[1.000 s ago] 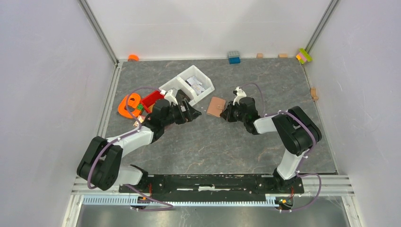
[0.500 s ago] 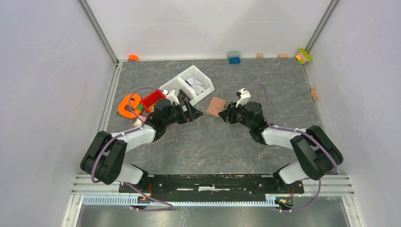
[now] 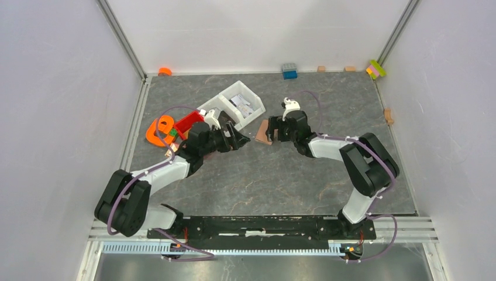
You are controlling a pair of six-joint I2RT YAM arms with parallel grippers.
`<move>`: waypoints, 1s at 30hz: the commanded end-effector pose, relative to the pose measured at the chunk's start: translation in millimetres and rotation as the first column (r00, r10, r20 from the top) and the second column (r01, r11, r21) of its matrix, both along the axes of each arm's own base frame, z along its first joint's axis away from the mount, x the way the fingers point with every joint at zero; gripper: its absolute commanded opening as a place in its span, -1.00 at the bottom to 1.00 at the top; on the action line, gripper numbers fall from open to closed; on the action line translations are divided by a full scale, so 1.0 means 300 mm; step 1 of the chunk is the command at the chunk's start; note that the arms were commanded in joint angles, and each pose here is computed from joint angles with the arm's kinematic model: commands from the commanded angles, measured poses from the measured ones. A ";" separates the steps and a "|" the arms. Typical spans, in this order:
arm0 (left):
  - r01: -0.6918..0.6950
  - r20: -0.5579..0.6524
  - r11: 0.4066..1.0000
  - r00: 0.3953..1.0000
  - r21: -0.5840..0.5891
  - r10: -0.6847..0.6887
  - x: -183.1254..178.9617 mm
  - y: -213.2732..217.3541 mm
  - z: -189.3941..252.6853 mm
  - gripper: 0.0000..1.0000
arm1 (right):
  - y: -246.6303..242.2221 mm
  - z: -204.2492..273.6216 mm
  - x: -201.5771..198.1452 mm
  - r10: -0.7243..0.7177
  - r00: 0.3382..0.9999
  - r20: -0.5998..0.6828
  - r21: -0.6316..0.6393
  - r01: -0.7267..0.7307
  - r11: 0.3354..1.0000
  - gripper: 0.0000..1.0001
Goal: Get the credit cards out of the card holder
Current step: Move the card holder to the center of the board.
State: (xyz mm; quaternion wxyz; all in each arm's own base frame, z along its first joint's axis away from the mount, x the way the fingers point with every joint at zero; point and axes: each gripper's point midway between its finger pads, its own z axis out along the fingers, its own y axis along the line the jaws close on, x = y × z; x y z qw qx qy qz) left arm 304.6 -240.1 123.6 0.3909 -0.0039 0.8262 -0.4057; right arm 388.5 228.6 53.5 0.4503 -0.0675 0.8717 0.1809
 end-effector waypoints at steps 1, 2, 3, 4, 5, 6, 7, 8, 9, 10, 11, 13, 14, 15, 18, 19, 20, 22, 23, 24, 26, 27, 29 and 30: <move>-0.005 0.067 1.000 0.998 -0.008 0.005 0.010 0.001 0.049 0.82 | -0.006 -0.001 0.079 -0.029 0.999 0.014 -0.110 0.030 0.993 0.93; -0.006 0.064 1.000 0.998 -0.009 0.007 0.011 0.001 0.048 0.82 | 0.000 -0.001 0.094 -0.031 0.999 0.011 -0.116 0.032 0.993 0.91; -0.006 0.063 1.000 0.998 -0.010 0.007 0.011 0.001 0.047 0.82 | 0.006 -0.012 0.098 -0.027 1.000 0.002 -0.120 0.027 0.992 0.88; -0.003 0.063 1.000 0.998 -0.013 0.004 0.010 -0.002 0.050 0.81 | 0.018 -0.013 0.104 -0.017 1.000 0.003 -0.113 0.017 0.993 0.84; -0.003 0.065 1.000 0.998 -0.014 0.004 0.010 -0.001 0.053 0.82 | 0.032 -0.024 0.105 -0.001 1.000 -0.003 -0.109 0.001 0.994 0.81; -0.004 0.065 1.000 0.998 -0.015 0.005 0.010 -0.001 0.054 0.81 | 0.049 -0.033 0.104 0.020 1.000 -0.007 -0.111 -0.021 0.994 0.79; -0.006 0.067 1.000 0.998 -0.014 0.007 0.012 0.000 0.055 0.82 | 0.068 -0.035 0.109 0.038 0.999 -0.004 -0.119 -0.038 0.992 0.78; -0.006 0.069 1.000 0.998 -0.014 0.007 0.010 0.001 0.055 0.82 | 0.080 -0.048 0.107 0.049 0.999 -0.014 -0.137 -0.051 0.989 0.77; -0.009 0.068 1.000 0.998 -0.013 0.009 0.011 0.001 0.054 0.82 | 0.089 -0.057 0.108 0.057 0.998 -0.025 -0.148 -0.060 0.987 0.75; -0.009 0.069 1.000 0.998 -0.013 0.010 0.012 0.002 0.055 0.82 | 0.102 -0.066 0.107 0.068 0.997 -0.035 -0.151 -0.073 0.986 0.71; -0.010 0.069 1.000 0.998 -0.013 0.011 0.012 0.002 0.055 0.82 | 0.107 -0.075 0.103 0.076 0.996 -0.045 -0.148 -0.082 0.986 0.64; -0.011 0.067 1.000 0.998 -0.012 0.012 0.012 0.002 0.053 0.81 | 0.108 -0.086 0.090 0.086 0.995 -0.057 -0.141 -0.093 0.986 0.51; -0.012 0.068 1.000 0.998 -0.011 0.013 0.013 0.003 0.052 0.82 | 0.108 -0.086 0.079 0.091 0.994 -0.060 -0.135 -0.099 0.986 0.42; -0.011 0.065 1.000 0.998 -0.010 0.012 0.013 0.003 0.049 0.82 | 0.112 -0.077 0.070 0.103 0.993 -0.056 -0.123 -0.109 0.986 0.30; 0.000 0.054 1.000 0.999 -0.011 0.001 0.013 -0.005 0.042 0.82 | 0.111 -0.050 0.026 0.135 0.990 -0.045 -0.108 -0.139 0.984 -0.07; 0.002 0.047 1.000 0.999 -0.011 -0.001 0.012 -0.007 0.038 0.82 | 0.102 -0.051 0.007 0.139 0.989 -0.047 -0.110 -0.144 0.984 -0.12; 0.005 0.040 1.000 0.999 -0.010 -0.004 0.013 -0.010 0.034 0.82 | 0.099 -0.048 -0.012 0.146 0.988 -0.047 -0.109 -0.151 0.983 -0.17; 0.010 0.026 1.000 1.000 -0.005 -0.010 0.014 -0.013 0.024 0.82 | 0.099 -0.047 -0.053 0.170 0.984 -0.053 -0.103 -0.174 0.979 -0.27; 0.012 0.018 1.000 1.000 -0.003 -0.012 0.014 -0.015 0.018 0.82 | 0.102 -0.044 -0.072 0.176 0.983 -0.050 -0.099 -0.180 0.979 -0.33; 0.014 0.011 1.000 1.000 0.001 -0.014 0.015 -0.016 0.010 0.82 | 0.101 -0.047 -0.096 0.184 0.982 -0.051 -0.098 -0.188 0.977 -0.37; 0.012 -0.003 1.000 1.000 0.013 -0.012 0.017 -0.016 -0.006 0.81 | 0.112 -0.049 -0.151 0.213 0.975 -0.056 -0.087 -0.217 0.972 -0.39; 0.012 -0.016 1.000 1.000 0.023 -0.012 0.018 -0.015 -0.018 0.82 | 0.123 -0.046 -0.182 0.238 0.970 -0.055 -0.076 -0.241 0.968 -0.40; 0.019 -0.047 0.998 0.999 0.052 -0.016 0.015 -0.019 -0.048 0.81 | 0.116 -0.058 -0.244 0.259 0.964 -0.057 -0.070 -0.263 0.962 -0.38; 0.026 -0.065 0.997 0.998 0.071 -0.021 0.009 -0.021 -0.066 0.81 | 0.113 -0.050 -0.263 0.266 0.963 -0.043 -0.065 -0.268 0.961 -0.28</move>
